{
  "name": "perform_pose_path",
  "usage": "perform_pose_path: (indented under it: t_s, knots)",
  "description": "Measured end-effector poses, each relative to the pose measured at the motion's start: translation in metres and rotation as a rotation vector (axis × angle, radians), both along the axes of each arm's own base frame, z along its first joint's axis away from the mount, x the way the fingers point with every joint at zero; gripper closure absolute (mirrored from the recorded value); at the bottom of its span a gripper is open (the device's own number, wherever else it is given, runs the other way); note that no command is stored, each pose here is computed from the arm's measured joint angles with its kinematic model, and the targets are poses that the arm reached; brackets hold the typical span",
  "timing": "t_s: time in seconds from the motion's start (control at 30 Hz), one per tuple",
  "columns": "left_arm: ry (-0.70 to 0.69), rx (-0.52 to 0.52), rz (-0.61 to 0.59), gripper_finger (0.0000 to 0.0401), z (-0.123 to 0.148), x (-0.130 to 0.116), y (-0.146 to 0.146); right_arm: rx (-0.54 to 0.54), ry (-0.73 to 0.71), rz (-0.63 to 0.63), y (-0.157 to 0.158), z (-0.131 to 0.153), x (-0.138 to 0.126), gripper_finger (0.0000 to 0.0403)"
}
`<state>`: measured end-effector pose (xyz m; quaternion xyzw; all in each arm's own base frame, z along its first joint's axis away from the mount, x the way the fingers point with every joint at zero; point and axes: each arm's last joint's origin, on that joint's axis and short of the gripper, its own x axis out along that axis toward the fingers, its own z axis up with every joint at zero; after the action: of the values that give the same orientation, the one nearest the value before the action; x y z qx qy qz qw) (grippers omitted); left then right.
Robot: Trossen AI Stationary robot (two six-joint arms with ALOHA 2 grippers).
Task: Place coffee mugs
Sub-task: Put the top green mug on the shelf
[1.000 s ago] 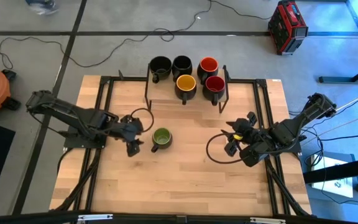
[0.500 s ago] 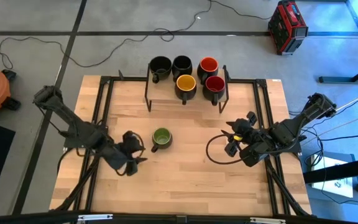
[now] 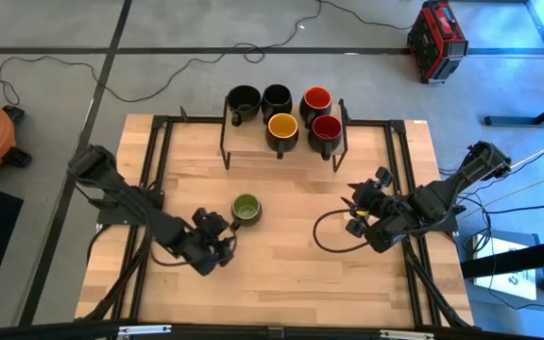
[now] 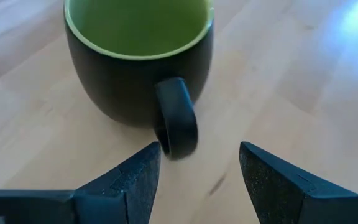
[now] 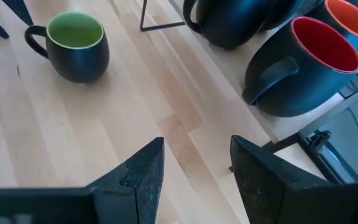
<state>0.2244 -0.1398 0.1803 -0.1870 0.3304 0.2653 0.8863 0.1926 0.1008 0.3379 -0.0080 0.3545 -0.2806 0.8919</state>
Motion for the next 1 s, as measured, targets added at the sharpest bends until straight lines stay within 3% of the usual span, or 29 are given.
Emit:
perform_pose_path:
  t_s: [0.37,0.5,0.73,1.0]
  knots:
    - [0.016,0.021,0.108,0.0194,-0.021,0.024,0.019,-0.006,0.007,0.004,0.000,0.000,0.000,0.0229]
    - [0.025,0.032,0.098,0.0232,-0.021,0.025,0.020,-0.006,0.007,0.004,0.000,0.000,0.000,0.0229]
    - [0.021,0.023,0.095,0.0339,-0.020,0.026,0.020,-0.006,0.007,0.004,0.000,0.000,0.000,0.0229]
    - [-0.015,-0.007,0.064,0.0339,-0.001,0.037,0.014,-0.021,0.015,0.015,0.000,0.000,0.000,0.0229]
